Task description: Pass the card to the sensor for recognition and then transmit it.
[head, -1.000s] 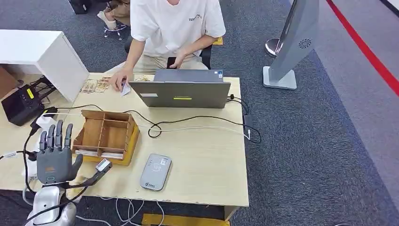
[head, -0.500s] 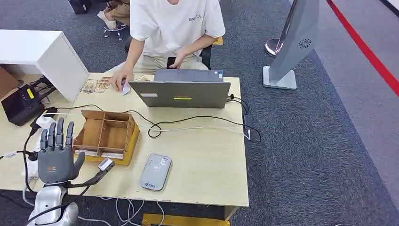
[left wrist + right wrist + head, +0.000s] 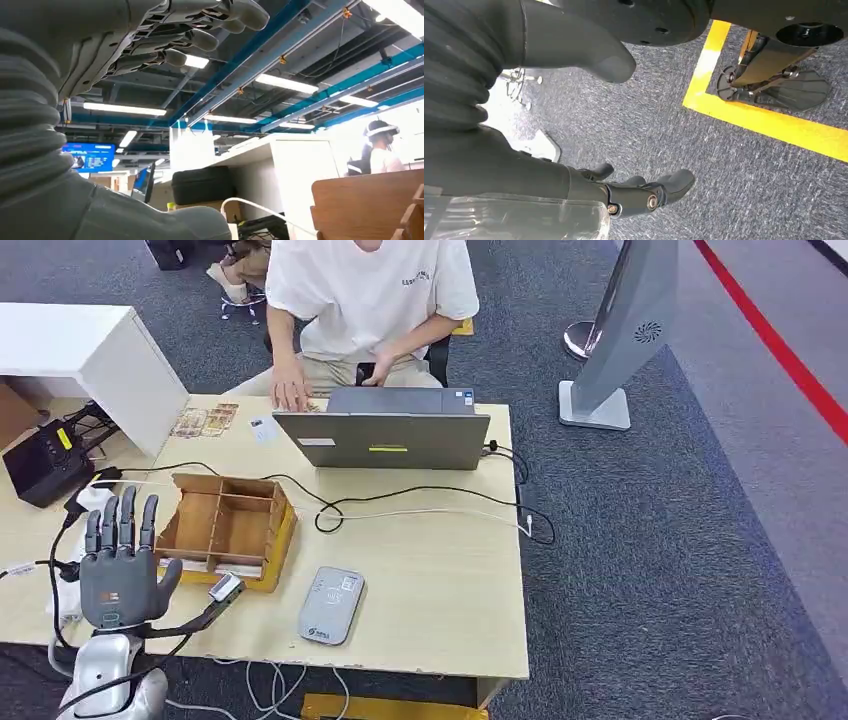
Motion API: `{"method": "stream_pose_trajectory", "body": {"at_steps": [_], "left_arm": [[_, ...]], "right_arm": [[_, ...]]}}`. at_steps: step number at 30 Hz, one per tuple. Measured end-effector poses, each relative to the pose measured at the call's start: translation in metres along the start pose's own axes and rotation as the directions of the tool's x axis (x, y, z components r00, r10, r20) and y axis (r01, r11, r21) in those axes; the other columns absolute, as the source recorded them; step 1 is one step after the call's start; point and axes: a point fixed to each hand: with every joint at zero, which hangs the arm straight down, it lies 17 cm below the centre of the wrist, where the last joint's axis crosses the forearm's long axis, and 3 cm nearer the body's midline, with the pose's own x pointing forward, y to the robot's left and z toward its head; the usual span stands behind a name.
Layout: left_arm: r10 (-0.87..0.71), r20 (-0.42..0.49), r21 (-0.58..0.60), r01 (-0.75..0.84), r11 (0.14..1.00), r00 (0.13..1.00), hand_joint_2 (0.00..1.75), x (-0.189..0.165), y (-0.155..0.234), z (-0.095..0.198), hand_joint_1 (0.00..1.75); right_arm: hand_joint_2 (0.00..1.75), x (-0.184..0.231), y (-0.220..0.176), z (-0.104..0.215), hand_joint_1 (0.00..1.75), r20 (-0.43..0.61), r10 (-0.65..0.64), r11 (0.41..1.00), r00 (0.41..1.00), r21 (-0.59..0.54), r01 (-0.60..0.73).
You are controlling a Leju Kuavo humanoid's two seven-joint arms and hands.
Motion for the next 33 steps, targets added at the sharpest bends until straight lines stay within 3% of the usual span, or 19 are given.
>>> {"method": "stream_pose_trajectory", "body": {"at_steps": [11,18,22,33], "left_arm": [[-0.004,0.002,-0.006,0.004,1.0,1.0,1.75,-0.001,-0.001,0.005,0.0],[-0.007,0.05,0.013,0.007,1.0,0.999,1.75,0.007,0.007,0.008,0.0],[-0.015,0.059,0.024,0.014,1.0,0.998,1.75,0.01,0.016,0.021,0.0],[-0.026,0.216,0.112,0.002,0.994,0.976,1.75,0.052,0.056,0.03,0.0]], "right_arm": [[1.75,-0.001,0.001,0.0,0.0,-0.001,0.0,1.0,1.0,0.001,0.0],[1.75,-0.001,0.008,0.001,0.0,-0.001,-0.018,1.0,1.0,0.013,0.018],[1.75,-0.005,0.013,0.002,0.0,-0.009,-0.038,0.999,0.999,0.019,0.038],[1.75,-0.008,0.014,0.002,0.0,-0.015,-0.067,0.998,0.998,0.02,0.068]]}}
